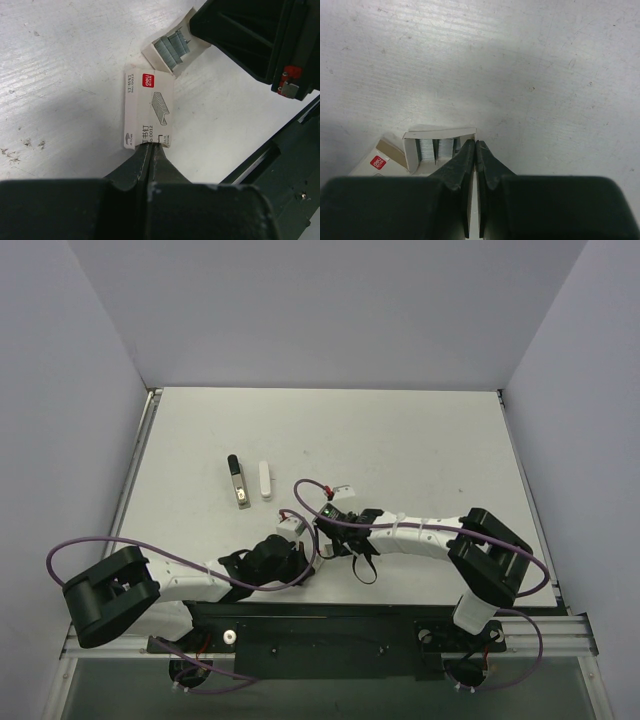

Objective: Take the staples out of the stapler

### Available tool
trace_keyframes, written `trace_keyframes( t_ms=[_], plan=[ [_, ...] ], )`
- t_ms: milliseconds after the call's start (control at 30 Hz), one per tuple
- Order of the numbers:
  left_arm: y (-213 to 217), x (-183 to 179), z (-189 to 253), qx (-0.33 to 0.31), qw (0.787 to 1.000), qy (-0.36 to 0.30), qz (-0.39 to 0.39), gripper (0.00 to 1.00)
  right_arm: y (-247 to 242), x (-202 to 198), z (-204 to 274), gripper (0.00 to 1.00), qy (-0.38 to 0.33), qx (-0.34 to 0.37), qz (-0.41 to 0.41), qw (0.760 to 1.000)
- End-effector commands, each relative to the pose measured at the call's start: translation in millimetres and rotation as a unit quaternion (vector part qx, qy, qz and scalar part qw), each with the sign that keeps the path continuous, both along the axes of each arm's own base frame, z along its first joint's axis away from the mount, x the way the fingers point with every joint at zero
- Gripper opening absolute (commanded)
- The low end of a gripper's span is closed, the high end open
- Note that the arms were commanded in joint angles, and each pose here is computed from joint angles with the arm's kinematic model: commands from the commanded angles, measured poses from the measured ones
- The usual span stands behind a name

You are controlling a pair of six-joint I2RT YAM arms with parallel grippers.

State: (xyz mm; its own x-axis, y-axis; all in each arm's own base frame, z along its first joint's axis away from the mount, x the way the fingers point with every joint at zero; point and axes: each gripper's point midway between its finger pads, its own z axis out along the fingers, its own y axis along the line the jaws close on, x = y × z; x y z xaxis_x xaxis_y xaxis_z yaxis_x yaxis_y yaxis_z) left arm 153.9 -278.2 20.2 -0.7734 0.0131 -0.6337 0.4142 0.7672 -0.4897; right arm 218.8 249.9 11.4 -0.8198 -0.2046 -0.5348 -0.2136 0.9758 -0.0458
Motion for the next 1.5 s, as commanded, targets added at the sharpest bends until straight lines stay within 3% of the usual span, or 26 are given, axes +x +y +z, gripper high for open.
trace_keyframes(
  t_ms=[0, 1467],
  plan=[
    [-13.4, 6.3, 13.6, -0.014, 1.0, -0.016, -0.008, 0.0, -11.5, 1.4, 1.9, 0.0, -0.002, -0.002, -0.012, 1.0],
    [-13.8, 3.4, 9.0, -0.009, 1.0, -0.015, -0.011, 0.0, 3.9, 25.5, 11.0, 0.0, -0.016, -0.003, -0.015, 1.0]
  ],
)
